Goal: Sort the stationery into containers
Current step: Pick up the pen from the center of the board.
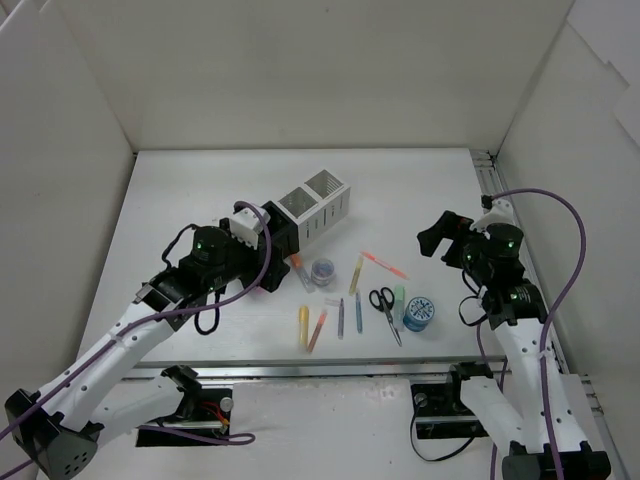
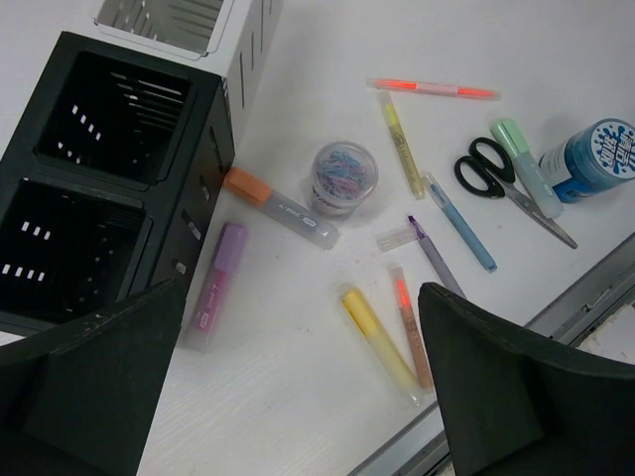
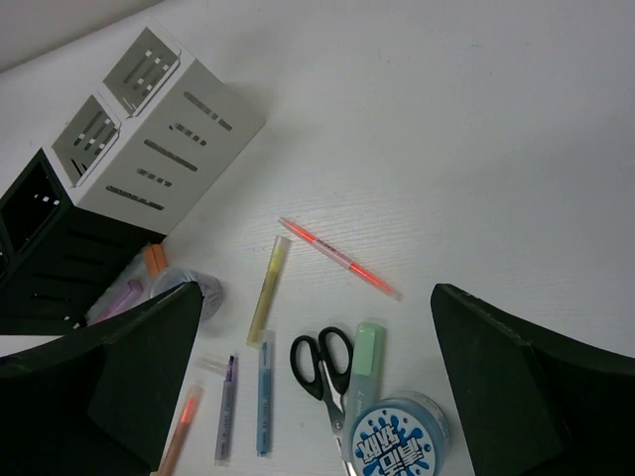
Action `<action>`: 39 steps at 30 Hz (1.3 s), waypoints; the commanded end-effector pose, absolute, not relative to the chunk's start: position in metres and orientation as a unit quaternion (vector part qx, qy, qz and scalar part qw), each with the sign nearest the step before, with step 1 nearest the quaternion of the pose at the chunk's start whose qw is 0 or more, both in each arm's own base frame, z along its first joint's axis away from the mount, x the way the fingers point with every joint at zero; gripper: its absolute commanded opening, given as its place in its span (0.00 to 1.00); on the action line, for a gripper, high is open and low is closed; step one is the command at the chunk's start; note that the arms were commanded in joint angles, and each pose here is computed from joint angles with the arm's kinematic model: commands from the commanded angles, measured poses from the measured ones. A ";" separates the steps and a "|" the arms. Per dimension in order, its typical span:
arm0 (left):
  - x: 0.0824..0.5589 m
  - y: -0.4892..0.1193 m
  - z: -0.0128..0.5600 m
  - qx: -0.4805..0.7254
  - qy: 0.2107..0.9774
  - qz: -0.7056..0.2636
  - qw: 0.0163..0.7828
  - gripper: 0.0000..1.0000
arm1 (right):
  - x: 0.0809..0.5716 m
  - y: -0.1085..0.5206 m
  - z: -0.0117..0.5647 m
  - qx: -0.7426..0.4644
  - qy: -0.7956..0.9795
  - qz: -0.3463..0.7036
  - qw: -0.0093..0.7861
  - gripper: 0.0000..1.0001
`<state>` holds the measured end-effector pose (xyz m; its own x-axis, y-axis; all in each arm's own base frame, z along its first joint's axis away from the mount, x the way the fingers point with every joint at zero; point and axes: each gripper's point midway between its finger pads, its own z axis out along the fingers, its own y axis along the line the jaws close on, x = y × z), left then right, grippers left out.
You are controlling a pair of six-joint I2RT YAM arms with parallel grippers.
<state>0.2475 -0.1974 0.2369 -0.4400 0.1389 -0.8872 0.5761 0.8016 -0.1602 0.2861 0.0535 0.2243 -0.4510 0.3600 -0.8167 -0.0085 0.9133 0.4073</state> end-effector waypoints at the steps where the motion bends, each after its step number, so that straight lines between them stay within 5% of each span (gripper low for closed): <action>1: 0.252 -0.204 0.250 0.227 0.800 -0.225 0.507 1.00 | 0.291 0.049 0.251 0.111 0.807 0.177 0.552 0.98; 11: 0.250 -0.202 0.239 0.202 0.808 -0.227 0.504 0.99 | 0.277 0.115 0.224 0.005 0.841 0.237 0.486 0.98; 26: 0.243 -0.188 0.220 0.154 0.829 -0.216 0.492 0.99 | 0.240 0.212 0.119 -0.067 0.923 0.094 0.367 0.95; 39: 0.235 -0.181 0.210 0.142 0.837 -0.209 0.486 0.99 | 0.208 0.254 0.056 -0.076 0.948 0.055 0.304 0.62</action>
